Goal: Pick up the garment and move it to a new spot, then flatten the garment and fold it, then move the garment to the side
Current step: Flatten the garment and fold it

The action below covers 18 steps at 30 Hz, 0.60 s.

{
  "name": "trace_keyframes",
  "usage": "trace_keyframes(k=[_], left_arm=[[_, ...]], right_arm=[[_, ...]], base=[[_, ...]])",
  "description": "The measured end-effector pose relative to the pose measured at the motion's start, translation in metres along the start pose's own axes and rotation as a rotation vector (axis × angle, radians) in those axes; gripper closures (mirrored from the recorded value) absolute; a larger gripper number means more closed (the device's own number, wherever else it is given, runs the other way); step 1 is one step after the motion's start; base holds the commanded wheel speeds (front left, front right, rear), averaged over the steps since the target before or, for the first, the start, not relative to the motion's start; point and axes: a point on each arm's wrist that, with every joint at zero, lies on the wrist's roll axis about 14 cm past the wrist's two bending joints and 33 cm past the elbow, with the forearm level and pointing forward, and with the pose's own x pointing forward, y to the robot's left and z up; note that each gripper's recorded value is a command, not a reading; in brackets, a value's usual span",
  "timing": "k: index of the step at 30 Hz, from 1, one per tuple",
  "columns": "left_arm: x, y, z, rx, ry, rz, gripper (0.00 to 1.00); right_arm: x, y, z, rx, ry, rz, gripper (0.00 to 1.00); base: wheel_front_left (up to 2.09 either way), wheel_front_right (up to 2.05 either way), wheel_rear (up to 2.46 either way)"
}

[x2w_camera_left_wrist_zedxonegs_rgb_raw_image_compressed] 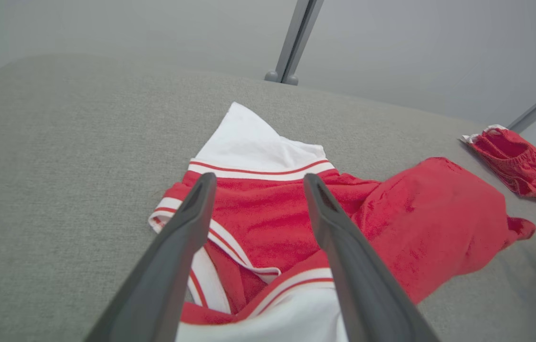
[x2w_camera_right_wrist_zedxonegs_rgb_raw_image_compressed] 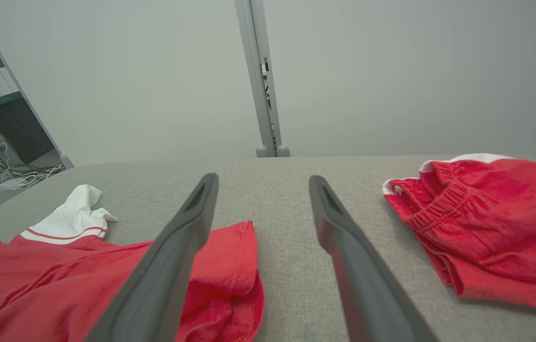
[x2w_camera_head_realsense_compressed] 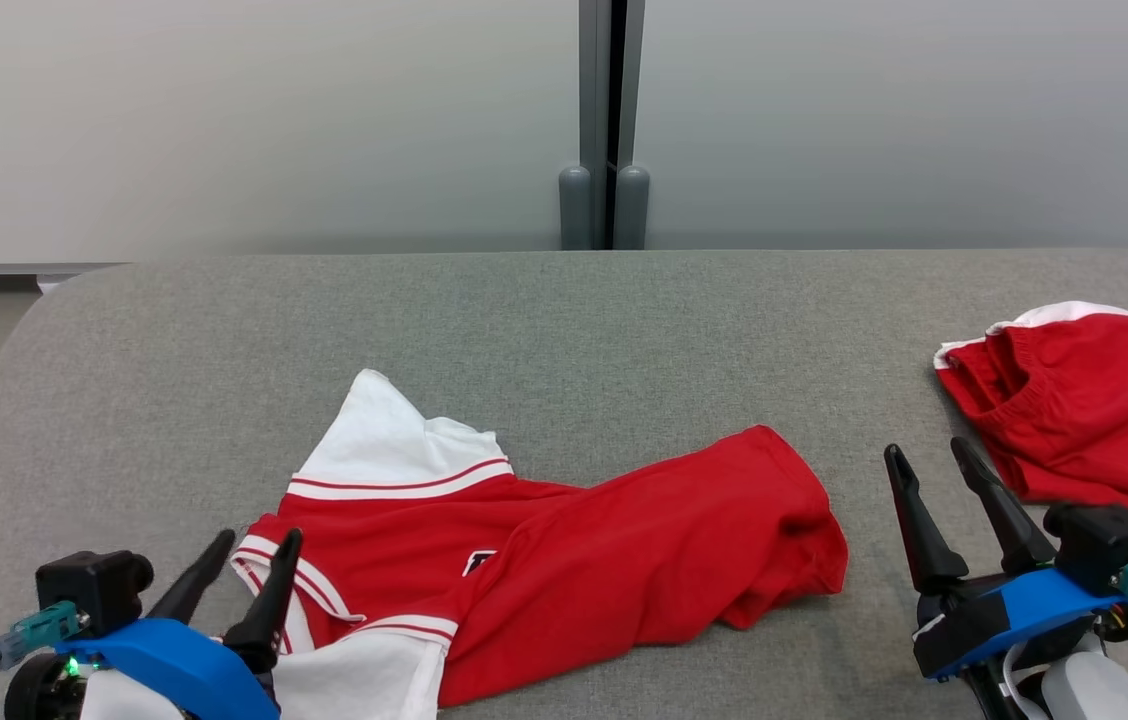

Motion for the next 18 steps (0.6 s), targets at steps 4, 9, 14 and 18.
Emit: trace_keyframes(k=[4,9,14,18], left_arm=[[0.001,0.008,0.012,0.039,-0.133,0.066,0.0],[0.004,0.011,0.016,0.088,-0.231,0.129,0.0],[0.009,0.012,0.022,0.144,-0.281,0.167,0.0],[0.01,0.008,0.043,0.166,-0.369,0.186,0.0]], right_arm=[[0.002,0.0,-0.001,-0.001,0.002,0.002,0.0],[0.008,0.007,-0.001,-0.007,0.005,0.027,0.0],[0.012,0.009,0.0,-0.016,0.004,0.042,0.0],[0.012,0.011,0.001,-0.018,0.002,0.046,0.0]], base=[[0.0,0.0,0.0],[0.0,0.0,0.0],[0.0,0.0,0.0],[0.0,0.0,0.0]])
